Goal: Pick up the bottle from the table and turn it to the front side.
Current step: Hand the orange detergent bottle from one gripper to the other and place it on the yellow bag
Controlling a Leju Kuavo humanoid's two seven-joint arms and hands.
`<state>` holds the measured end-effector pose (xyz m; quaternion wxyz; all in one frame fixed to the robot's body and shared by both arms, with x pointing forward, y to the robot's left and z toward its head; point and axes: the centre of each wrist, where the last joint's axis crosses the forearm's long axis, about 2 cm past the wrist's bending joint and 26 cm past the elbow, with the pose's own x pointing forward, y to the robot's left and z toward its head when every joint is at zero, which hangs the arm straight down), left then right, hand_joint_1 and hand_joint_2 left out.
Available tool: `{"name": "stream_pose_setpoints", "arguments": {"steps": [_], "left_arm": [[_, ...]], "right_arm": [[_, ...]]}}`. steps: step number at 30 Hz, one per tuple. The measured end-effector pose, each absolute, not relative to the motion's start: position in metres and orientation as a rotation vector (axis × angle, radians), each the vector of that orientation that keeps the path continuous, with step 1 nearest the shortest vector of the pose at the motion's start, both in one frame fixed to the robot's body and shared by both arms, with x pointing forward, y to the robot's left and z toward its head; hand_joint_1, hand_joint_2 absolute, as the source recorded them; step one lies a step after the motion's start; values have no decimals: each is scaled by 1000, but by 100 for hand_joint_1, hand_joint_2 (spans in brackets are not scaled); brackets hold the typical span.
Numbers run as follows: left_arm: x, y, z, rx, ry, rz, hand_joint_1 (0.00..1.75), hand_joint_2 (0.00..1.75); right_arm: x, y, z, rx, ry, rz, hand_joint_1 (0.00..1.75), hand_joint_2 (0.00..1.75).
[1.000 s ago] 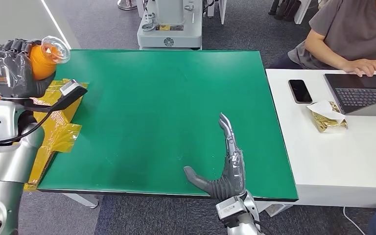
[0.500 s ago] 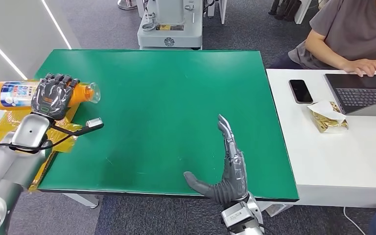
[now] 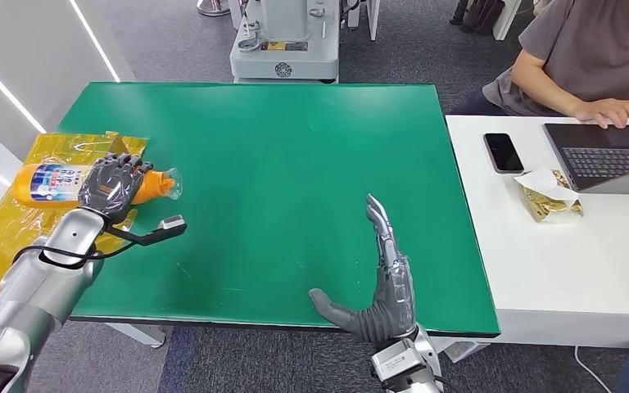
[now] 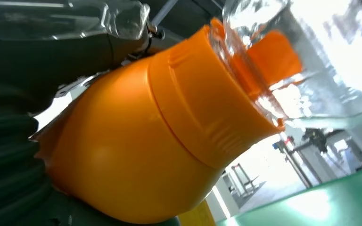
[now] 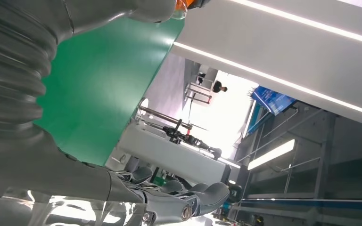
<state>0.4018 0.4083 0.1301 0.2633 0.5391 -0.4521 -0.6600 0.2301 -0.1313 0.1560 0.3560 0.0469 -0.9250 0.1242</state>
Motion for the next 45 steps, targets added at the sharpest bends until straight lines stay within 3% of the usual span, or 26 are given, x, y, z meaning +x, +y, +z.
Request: {"name": "stream_pose_setpoints", "arguments": {"steps": [22,45], "left_arm": [[390,375,96,1241,-1315,-1837,175,175],[367,403,73,1198,-1140,-1724,175,175]], "right_arm": [[229,-130,155,180,-2353,348,0,175],[237,-127,154,228,-2341,352,0,175]]}}
